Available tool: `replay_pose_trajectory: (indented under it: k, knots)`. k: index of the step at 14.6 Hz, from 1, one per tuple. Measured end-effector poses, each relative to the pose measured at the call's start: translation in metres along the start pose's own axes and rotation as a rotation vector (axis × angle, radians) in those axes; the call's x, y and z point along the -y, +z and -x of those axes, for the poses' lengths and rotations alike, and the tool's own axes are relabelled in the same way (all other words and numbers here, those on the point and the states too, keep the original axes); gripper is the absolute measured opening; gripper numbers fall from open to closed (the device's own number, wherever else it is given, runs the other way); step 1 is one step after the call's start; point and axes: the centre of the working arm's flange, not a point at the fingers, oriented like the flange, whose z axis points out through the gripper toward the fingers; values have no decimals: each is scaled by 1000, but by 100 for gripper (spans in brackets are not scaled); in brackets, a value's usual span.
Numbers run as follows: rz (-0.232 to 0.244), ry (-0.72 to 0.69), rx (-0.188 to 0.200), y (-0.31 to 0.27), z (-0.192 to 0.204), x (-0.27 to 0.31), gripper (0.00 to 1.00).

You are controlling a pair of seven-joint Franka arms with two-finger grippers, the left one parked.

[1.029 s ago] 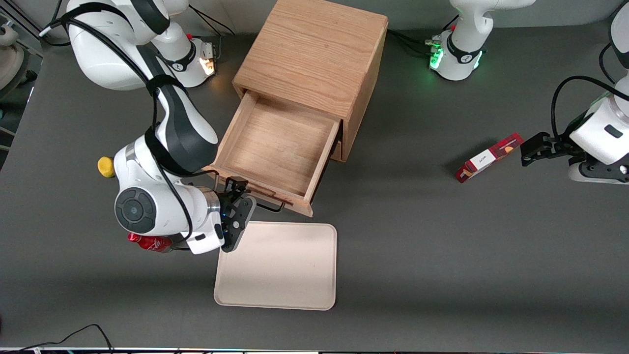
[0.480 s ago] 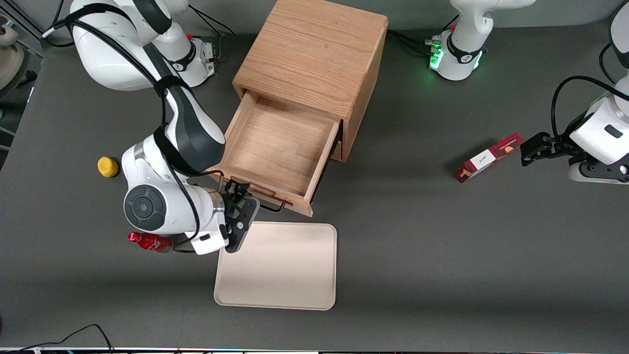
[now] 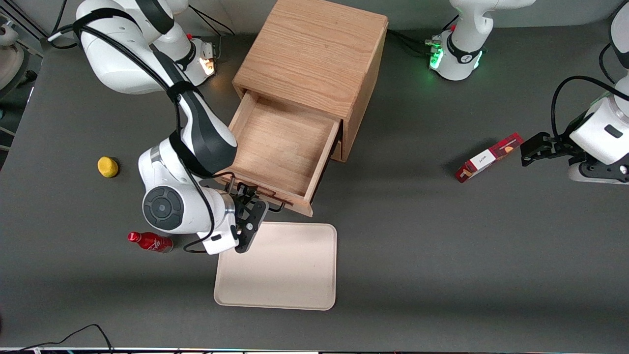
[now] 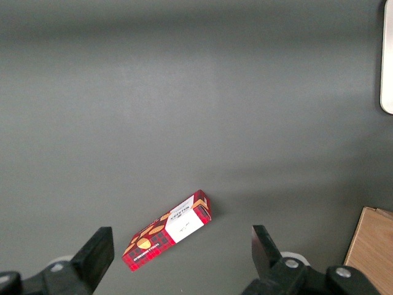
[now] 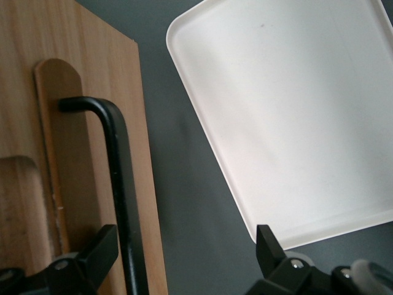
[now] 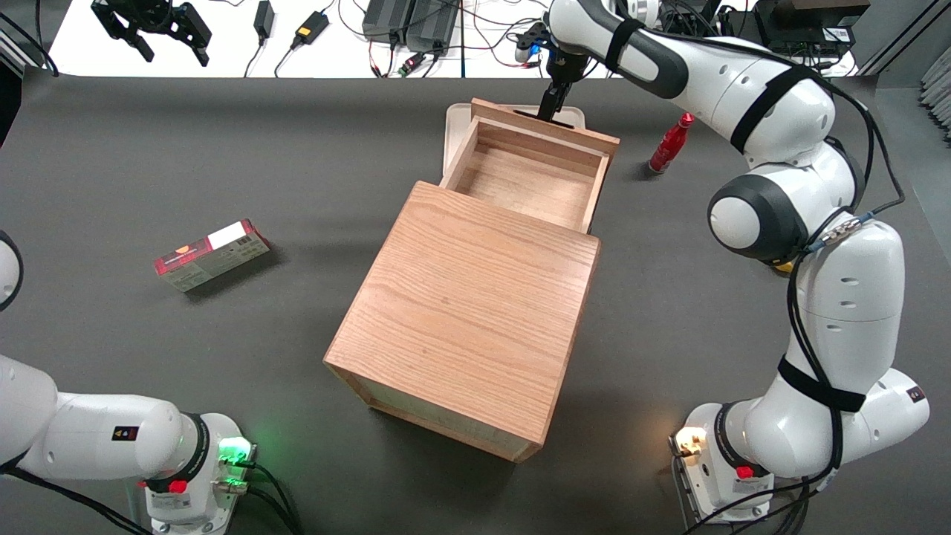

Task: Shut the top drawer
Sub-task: 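Push the drawer front with the right gripper into the cabinet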

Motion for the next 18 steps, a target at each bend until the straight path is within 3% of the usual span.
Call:
replay_pose_trajectory:
  k: [11,18]
  knots:
    - [-17,9,16,16,2,-5,100]
    - [-81,7,-20,17,-4,7,100]
